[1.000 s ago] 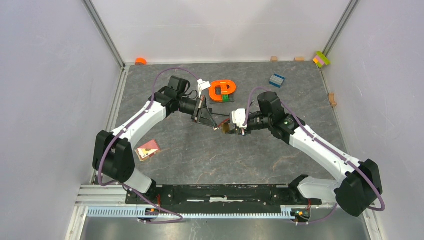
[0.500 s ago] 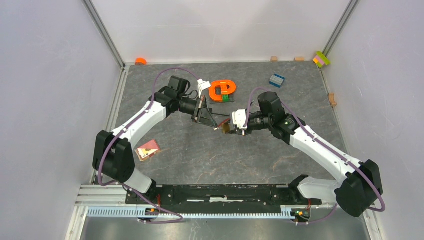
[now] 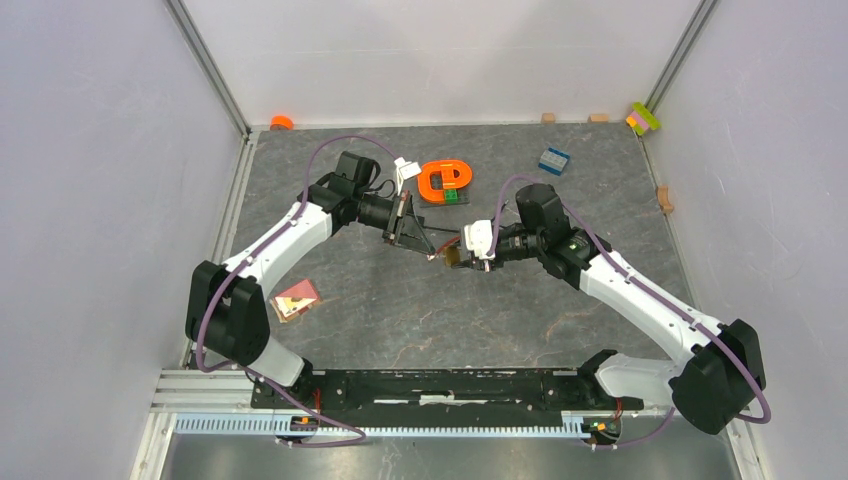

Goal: Unlock with the key
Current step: Unlock the lock.

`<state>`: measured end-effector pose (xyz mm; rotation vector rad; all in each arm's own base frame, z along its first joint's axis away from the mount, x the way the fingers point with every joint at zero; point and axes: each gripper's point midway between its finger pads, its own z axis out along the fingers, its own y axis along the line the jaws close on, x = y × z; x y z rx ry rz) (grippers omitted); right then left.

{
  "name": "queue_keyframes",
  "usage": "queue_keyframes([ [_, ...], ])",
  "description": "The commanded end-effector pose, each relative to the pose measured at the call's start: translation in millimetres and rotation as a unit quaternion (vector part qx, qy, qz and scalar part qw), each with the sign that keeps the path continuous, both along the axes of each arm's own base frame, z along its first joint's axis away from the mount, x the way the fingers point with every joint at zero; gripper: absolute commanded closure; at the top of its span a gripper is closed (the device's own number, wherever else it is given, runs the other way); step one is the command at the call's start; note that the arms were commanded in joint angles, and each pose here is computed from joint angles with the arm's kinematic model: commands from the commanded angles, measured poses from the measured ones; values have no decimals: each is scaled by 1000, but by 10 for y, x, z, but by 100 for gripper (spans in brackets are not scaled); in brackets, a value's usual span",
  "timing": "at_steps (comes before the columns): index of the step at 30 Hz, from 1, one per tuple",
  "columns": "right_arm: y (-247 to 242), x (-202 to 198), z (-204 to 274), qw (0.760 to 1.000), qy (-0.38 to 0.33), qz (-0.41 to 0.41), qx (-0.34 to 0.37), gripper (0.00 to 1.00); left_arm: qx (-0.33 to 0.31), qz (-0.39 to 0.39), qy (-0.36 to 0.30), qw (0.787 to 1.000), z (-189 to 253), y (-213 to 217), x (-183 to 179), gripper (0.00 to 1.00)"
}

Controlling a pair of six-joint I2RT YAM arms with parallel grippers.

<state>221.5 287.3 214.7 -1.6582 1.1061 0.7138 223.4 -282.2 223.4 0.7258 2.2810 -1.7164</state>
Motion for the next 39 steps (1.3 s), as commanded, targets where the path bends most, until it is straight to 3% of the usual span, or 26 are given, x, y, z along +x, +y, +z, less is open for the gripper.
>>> queue_keyframes([
  [1,36,-47,121,999,-21,20,20,100,-8,13,-24,1000,97,1,86,98],
  [39,73,160,107,999,9,-40,23,100,-2,16,-33,999,68,-52,65,98],
])
